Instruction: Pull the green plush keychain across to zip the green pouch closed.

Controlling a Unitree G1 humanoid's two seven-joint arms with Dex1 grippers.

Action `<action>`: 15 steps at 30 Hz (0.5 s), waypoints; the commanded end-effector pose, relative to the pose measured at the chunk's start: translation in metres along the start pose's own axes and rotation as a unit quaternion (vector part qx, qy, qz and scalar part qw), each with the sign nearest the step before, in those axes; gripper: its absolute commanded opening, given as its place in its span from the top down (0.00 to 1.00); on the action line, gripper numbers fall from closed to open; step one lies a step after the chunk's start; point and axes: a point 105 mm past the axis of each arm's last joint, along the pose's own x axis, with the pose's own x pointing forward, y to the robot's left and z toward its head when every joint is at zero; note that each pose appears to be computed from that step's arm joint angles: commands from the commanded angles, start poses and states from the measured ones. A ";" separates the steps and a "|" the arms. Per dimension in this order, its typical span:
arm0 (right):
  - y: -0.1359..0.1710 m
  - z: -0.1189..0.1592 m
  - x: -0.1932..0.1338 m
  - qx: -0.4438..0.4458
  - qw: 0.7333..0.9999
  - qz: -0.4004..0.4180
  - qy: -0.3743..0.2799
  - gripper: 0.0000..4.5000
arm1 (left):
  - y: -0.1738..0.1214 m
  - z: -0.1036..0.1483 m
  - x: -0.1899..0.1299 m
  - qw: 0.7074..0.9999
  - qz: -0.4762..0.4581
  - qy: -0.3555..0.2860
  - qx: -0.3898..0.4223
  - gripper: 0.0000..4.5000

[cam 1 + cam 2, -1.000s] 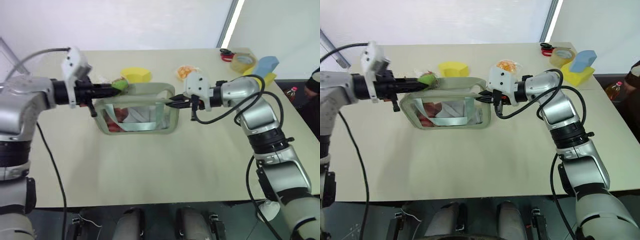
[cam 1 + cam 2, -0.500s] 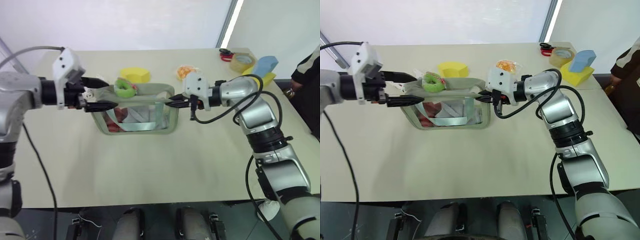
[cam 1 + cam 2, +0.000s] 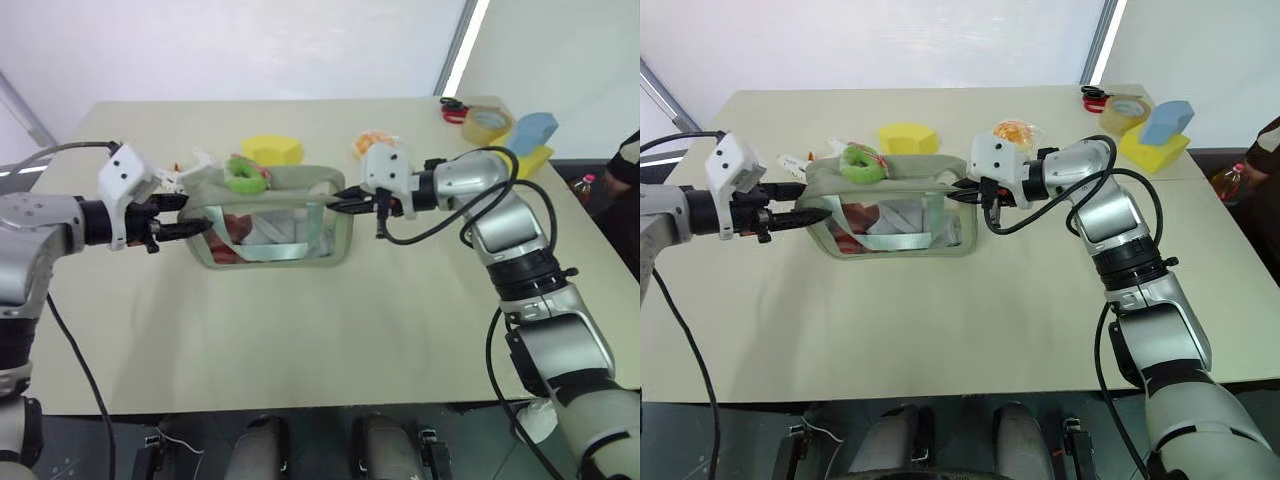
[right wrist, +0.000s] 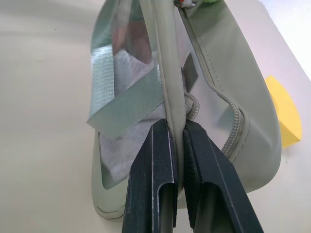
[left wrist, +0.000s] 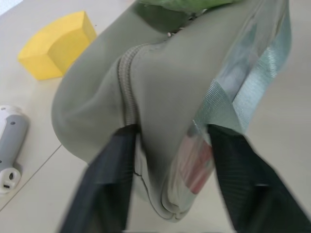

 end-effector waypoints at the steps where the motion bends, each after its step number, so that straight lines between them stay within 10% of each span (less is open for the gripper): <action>1: -0.008 0.011 -0.004 -0.026 1.000 -0.009 -0.003 1.00 | 0.002 0.007 -0.003 1.000 0.003 -0.010 0.015 0.93; 5: -0.014 0.018 -0.012 -0.021 1.000 -0.015 -0.005 0.77 | 0.001 0.004 -0.002 1.000 -0.001 0.000 0.021 1.00; 11: -0.029 0.051 -0.024 -0.022 0.998 -0.032 -0.039 0.11 | 0.001 0.003 -0.001 1.000 -0.001 0.002 0.029 1.00; 15: -0.026 0.084 -0.014 -0.013 0.995 -0.026 -0.098 0.11 | 0.001 0.004 -0.002 1.000 -0.001 0.002 0.031 1.00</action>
